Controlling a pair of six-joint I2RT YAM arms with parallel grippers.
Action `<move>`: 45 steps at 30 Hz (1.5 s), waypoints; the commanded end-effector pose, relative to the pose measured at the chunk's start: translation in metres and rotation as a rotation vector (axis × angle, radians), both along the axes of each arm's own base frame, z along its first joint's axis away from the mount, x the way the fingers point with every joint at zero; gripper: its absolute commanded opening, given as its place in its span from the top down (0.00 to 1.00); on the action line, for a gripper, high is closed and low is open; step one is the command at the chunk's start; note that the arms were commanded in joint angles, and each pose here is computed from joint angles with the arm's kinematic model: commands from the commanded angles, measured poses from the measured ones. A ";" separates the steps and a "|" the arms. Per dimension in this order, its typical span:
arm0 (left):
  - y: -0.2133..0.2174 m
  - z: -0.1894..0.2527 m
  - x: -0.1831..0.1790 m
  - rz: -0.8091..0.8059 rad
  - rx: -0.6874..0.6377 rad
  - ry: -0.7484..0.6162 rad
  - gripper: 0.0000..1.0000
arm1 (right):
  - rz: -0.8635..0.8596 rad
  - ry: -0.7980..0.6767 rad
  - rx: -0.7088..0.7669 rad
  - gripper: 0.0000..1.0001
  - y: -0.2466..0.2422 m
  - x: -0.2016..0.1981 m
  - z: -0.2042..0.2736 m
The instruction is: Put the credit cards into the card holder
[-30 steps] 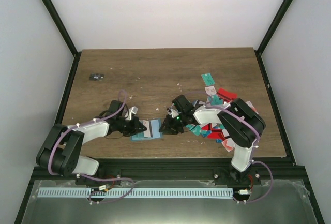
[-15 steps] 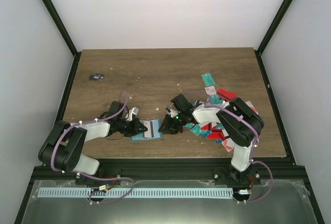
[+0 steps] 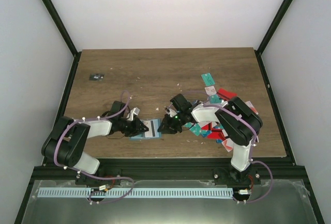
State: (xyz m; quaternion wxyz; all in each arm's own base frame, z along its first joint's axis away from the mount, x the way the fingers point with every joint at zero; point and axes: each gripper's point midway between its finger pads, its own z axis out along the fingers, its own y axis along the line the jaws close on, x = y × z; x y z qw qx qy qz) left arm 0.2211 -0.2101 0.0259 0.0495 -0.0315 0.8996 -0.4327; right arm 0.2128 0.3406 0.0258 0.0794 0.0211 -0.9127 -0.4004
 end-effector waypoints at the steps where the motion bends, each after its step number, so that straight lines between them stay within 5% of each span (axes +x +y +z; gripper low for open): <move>1: 0.008 -0.005 -0.009 -0.033 0.098 0.024 0.82 | -0.003 -0.015 -0.062 0.76 0.000 0.001 -0.015; 7: 0.016 -0.001 -0.009 -0.052 0.174 0.028 0.64 | -0.013 -0.014 -0.081 0.78 -0.001 0.004 -0.017; 18: 0.022 -0.004 -0.008 -0.102 0.314 0.072 0.52 | -0.023 -0.034 -0.078 0.78 0.007 0.015 -0.009; 26: 0.025 -0.009 -0.005 -0.131 0.433 0.083 0.59 | -0.005 -0.023 -0.064 0.79 0.021 0.020 -0.015; 45: -0.003 -0.024 -0.008 -0.195 0.630 0.174 0.57 | 0.014 -0.034 -0.011 0.82 0.031 0.019 -0.006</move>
